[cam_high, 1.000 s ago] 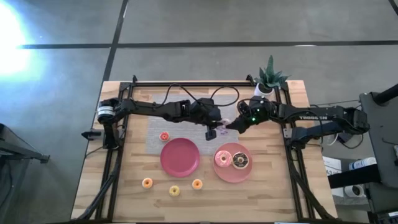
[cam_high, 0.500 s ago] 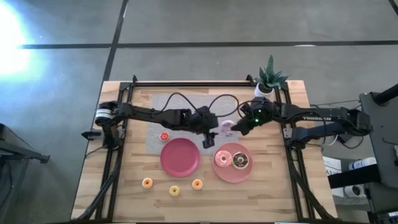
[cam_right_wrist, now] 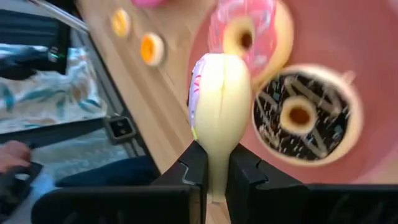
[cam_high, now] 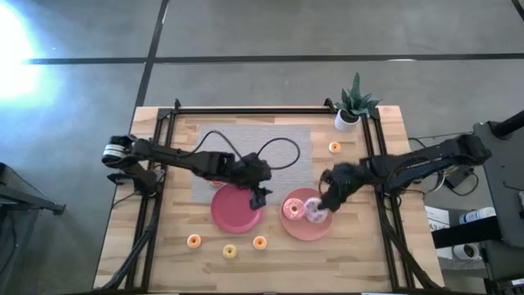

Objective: Pick & Place donuts
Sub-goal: Put the purple big donut on the light pink plate

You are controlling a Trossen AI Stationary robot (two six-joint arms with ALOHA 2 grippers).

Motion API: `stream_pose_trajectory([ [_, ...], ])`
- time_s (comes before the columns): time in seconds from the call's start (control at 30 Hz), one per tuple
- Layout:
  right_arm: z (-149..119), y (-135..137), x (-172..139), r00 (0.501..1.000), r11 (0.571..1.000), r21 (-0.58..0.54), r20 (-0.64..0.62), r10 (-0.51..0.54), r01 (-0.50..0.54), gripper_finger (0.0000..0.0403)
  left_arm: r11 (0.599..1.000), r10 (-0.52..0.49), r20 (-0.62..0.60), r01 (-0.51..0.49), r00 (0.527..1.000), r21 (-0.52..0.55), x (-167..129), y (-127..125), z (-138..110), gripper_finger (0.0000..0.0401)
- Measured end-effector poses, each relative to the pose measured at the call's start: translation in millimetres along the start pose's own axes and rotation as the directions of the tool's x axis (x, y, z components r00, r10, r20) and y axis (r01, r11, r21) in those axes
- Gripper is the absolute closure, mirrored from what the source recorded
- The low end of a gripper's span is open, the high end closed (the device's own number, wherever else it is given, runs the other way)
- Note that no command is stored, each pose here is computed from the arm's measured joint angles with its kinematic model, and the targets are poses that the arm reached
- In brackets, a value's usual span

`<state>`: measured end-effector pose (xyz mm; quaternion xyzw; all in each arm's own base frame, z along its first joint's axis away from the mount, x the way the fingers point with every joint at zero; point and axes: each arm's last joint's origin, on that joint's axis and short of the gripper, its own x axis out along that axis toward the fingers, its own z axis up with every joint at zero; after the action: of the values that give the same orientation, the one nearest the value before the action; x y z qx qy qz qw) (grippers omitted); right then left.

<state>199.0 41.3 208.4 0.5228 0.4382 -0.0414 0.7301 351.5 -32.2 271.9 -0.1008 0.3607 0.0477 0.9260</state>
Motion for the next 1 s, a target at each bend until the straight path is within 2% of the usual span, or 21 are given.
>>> stream_pose_trajectory([
  [0.17, -17, 4, 25, 0.998, 0.998, 0.007, -0.009, -0.055, 0.055, 0.038, 0.994, -0.076, -0.009, 0.075, 0.997, -0.085, -11, -25, -30, 0.0199],
  [0.27, -18, 4, 39, 0.998, 0.998, 0.02, -0.023, -0.066, 0.066, 0.038, 0.984, -0.115, 0.051, 0.121, 0.992, -0.134, -16, -39, -45, 0.0199],
  [0.4, -18, 6, 57, 0.999, 0.999, 0.009, -0.025, -0.04, 0.04, 0.038, 0.969, -0.145, 0.09, 0.16, 0.985, -0.19, -25, -47, -61, 0.0199],
  [0.6, -17, -3, 78, 0.992, 0.994, 0.026, -0.069, -0.106, 0.107, 0.0377, 0.945, -0.166, 0.106, 0.189, 0.98, -0.266, -40, -48, -72, 0.0199],
  [0.73, -18, -5, 83, 0.987, 0.994, 0.025, -0.123, -0.106, 0.11, 0.0353, 0.937, -0.182, 0.128, 0.211, 0.975, -0.279, -48, -48, -71, 0.0199],
  [0.9, -18, -3, 80, 0.985, 0.993, 0.061, -0.15, -0.091, 0.101, 0.0302, 0.935, -0.169, 0.139, 0.204, 0.976, -0.29, -49, -43, -68, 0.0199],
  [1.0, -20, -7, 76, 0.973, 0.987, 0.071, -0.193, -0.125, 0.141, 0.0271, 0.93, -0.165, 0.14, 0.201, 0.976, -0.309, -49, -43, -68, 0.0199],
])
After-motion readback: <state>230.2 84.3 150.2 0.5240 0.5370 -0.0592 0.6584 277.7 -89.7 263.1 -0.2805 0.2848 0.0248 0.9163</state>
